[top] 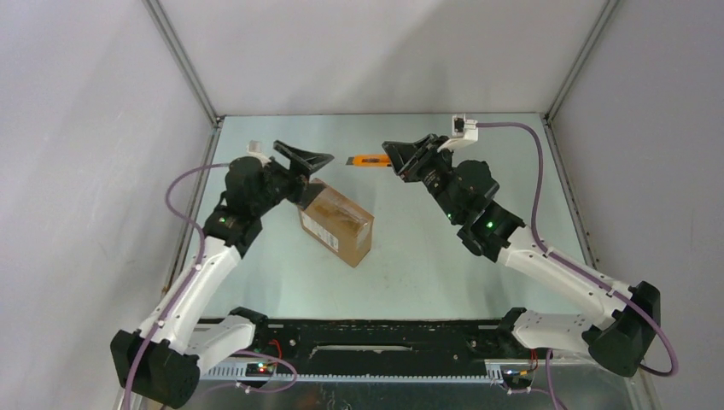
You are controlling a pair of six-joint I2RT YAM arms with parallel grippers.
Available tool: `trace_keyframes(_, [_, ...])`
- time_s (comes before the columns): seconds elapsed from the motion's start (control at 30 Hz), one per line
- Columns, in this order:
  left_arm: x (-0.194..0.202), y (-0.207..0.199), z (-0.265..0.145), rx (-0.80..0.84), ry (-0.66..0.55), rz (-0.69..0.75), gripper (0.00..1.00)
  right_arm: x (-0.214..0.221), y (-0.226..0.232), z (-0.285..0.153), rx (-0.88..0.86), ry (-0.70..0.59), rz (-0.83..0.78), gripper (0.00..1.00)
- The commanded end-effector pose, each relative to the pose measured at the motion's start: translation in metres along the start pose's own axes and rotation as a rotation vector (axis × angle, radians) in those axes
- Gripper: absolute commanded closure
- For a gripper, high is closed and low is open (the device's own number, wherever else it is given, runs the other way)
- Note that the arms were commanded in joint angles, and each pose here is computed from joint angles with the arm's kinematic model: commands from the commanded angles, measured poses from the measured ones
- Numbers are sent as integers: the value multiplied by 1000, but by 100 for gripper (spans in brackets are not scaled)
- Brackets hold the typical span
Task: Unpack the express box
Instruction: Cut the express box at the center of the board.
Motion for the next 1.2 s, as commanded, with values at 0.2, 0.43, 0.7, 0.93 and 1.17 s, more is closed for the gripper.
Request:
trace_keyframes(0.2, [-87,68,-58,-577,-292,209,0,-6,32,23,-182,-29,-325,100])
trace_keyframes(0.43, [-115,85,-39,-824,-249,224,0,35,55,35,-341,38,-449,100])
trace_keyframes(0.7, [-126,93,-29,-1015,-229,183,0,70,69,46,-431,60,-544,100])
trace_keyframes(0.93, [-113,91,-7,-987,-166,138,0,88,75,53,-433,36,-676,100])
trace_keyframes(1.17, [-101,91,7,-989,-74,100,0,98,72,57,-436,31,-765,100])
Point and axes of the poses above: each gripper's point midway between its finger pads, its own z axis out along the fingers, its own y axis along the line the jaws close on, x = y × z, the point moved 1 cm from there along -z, back along the fingers, and after that the axes turned 8 degrees about -z, right-handed, at the moved point
